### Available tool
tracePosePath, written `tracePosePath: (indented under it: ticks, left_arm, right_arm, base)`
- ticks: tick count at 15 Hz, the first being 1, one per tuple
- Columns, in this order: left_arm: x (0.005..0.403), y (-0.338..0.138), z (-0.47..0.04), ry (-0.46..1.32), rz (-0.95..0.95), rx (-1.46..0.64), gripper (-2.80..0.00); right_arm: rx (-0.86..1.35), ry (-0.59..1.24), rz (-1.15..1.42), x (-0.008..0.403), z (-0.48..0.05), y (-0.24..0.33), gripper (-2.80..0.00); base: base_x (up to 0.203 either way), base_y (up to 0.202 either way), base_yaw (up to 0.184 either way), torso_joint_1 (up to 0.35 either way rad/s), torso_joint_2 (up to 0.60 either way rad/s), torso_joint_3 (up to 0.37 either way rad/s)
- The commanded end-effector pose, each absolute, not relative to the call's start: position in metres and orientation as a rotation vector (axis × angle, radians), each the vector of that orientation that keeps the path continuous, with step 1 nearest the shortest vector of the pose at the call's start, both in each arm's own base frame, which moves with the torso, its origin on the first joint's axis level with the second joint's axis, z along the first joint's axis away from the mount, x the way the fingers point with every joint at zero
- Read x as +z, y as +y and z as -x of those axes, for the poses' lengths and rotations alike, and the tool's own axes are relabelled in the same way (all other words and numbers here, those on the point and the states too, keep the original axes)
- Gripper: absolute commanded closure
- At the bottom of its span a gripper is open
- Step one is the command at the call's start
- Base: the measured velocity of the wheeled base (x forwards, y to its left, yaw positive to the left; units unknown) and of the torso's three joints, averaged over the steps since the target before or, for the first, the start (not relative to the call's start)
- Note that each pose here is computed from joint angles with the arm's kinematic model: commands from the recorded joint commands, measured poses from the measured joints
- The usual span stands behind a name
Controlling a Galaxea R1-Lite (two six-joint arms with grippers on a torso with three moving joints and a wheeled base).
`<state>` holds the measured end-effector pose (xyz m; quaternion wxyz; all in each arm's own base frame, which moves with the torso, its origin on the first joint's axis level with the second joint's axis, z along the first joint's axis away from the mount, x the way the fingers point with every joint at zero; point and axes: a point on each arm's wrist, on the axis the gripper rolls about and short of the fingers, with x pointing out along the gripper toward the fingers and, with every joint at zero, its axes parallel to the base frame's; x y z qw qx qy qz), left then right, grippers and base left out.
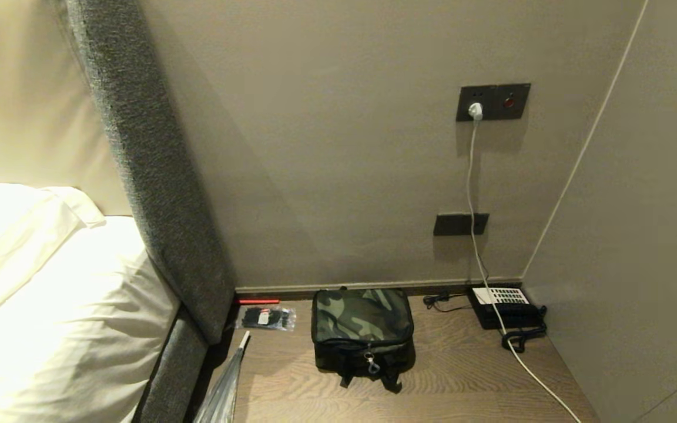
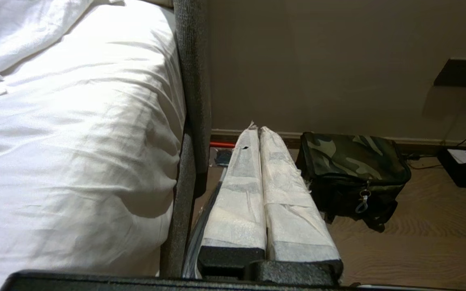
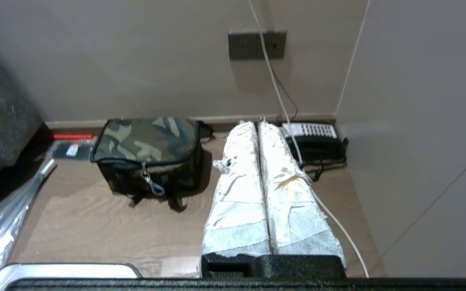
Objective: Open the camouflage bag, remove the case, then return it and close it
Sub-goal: Open the top of the storage box
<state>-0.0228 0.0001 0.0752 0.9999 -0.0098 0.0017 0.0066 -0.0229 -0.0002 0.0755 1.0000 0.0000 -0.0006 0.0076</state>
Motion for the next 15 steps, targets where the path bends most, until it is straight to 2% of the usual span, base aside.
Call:
tracePosePath:
  ticks: [1,15]
  left_arm:
    - [0.0743,0.0001,0.0227,0.004,0.020,0.014,0.00]
    - [0.0743,0.0001,0.0227,0.004,0.021,0.014,0.00]
  right_arm:
    - [0.017,-0.003,0.000,0.0754,0.0230,-0.0002,0.00]
    - [0.015,-0.003,0.000,0.0754,0.0230,-0.0002,0.00]
  base:
    - [0.000,0.000,0.000,-0.002,0.00,-0.202]
    - [0.000,0.000,0.000,0.002,0.00,-0.198]
